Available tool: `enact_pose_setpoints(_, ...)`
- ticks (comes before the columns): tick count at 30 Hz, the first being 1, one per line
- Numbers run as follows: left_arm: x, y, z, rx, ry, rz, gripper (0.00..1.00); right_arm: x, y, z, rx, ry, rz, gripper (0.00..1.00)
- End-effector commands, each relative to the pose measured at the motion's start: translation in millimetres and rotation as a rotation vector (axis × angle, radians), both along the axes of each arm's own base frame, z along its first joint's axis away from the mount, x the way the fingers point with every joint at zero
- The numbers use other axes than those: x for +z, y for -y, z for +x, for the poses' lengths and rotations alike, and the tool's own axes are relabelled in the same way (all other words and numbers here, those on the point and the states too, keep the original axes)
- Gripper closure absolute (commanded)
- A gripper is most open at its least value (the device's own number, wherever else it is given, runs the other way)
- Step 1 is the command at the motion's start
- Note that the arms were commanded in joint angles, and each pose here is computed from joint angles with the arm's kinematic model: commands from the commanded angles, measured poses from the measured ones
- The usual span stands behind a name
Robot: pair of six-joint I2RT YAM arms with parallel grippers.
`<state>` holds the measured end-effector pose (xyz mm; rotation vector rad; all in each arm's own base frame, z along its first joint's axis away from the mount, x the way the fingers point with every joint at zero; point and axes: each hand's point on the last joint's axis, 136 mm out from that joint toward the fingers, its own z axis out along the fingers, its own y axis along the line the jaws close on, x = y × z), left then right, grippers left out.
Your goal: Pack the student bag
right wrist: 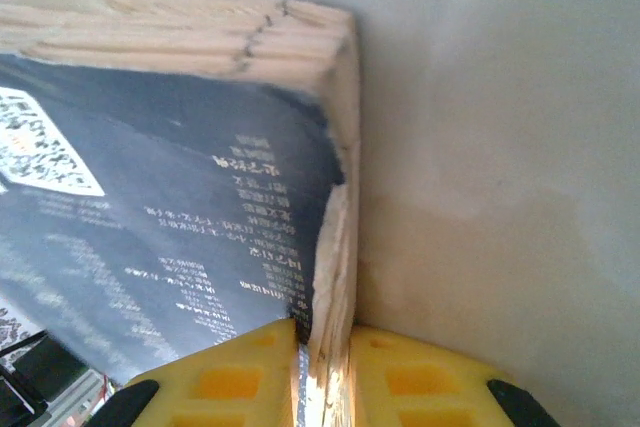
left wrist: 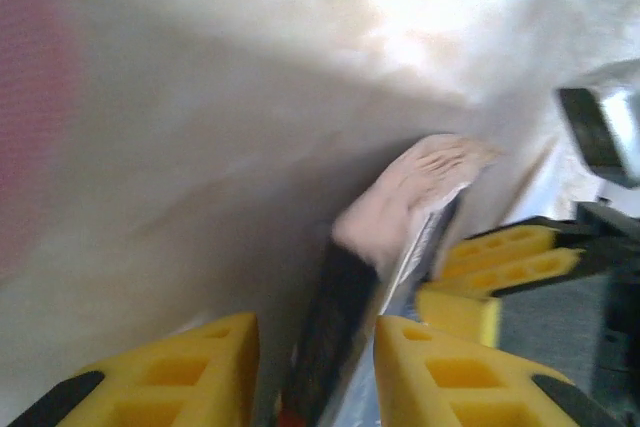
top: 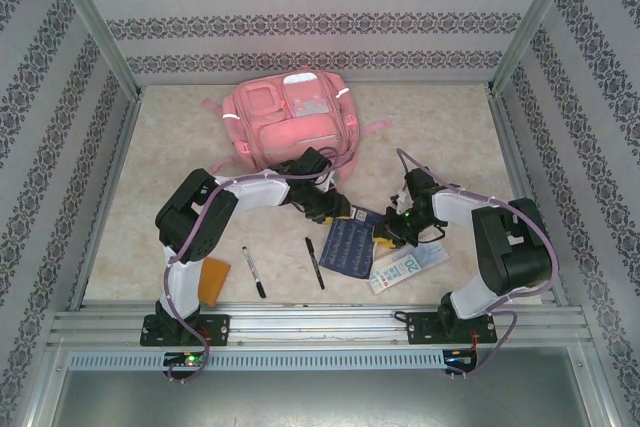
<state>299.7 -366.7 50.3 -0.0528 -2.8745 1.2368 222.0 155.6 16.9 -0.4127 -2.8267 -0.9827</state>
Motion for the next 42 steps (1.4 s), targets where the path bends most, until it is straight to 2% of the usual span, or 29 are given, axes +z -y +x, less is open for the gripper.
enact_pose_setpoints(1,50,41,-11,-0.101,0.093,-0.189,0.67,-1,-16,29,0.031,0.175,0.054,0.82)
enact_pose_setpoints(6,52,34,-9,-0.085,0.12,-0.149,0.76,3,-15,31,0.025,0.186,0.064,0.8)
enact_pose_setpoints(8,54,28,-7,-0.085,0.144,-0.103,0.8,5,-15,32,0.022,0.19,0.067,0.71)
enact_pose_setpoints(12,69,13,-5,-0.116,0.216,0.0,0.95,17,-14,31,0.01,0.203,0.066,0.46)
enact_pose_setpoints(13,77,9,-3,-0.128,0.25,0.022,0.99,23,-13,32,0.0,0.208,0.061,0.42)
enact_pose_setpoints(15,96,1,1,-0.148,0.332,0.063,1.0,37,-9,33,-0.025,0.22,0.038,0.37)
enact_pose_setpoints(17,121,-5,6,-0.17,0.438,0.081,1.0,54,-3,34,-0.072,0.222,0.01,0.32)
enact_pose_setpoints(20,168,-10,10,-0.206,0.626,0.06,1.0,102,-11,38,-0.131,0.246,0.079,0.28)
enact_pose_setpoints(23,213,-18,14,-0.245,0.856,0.051,1.0,138,-7,40,-0.278,0.224,0.107,0.22)
enact_pose_setpoints(25,236,-22,14,-0.316,1.079,0.051,1.0,152,-8,38,-0.401,0.147,0.164,0.19)
enact_pose_setpoints(27,247,-24,8,-0.42,1.333,0.051,1.0,167,-19,35,-0.455,0.077,0.276,0.18)
enact_pose_setpoints(30,240,-27,-13,-0.622,1.782,0.052,1.0,191,-36,31,-0.481,0.017,0.386,0.17)
enact_pose_setpoints(31,237,-28,-12,-0.617,1.896,0.077,1.0,199,-39,29,-0.495,0.009,0.406,0.17)
enact_pose_setpoints(33,231,-30,-7,-0.589,1.964,0.111,1.0,211,-40,26,-0.543,0.003,0.424,0.18)
enact_pose_setpoints(36,218,-24,-11,-0.701,1.961,0.112,1.0,223,-41,21,-0.614,-0.003,0.442,0.18)
enact_pose_setpoints(42,207,-15,-23,-0.795,2.03,0.063,1.0,224,-44,18,-0.693,-0.035,0.437,0.19)
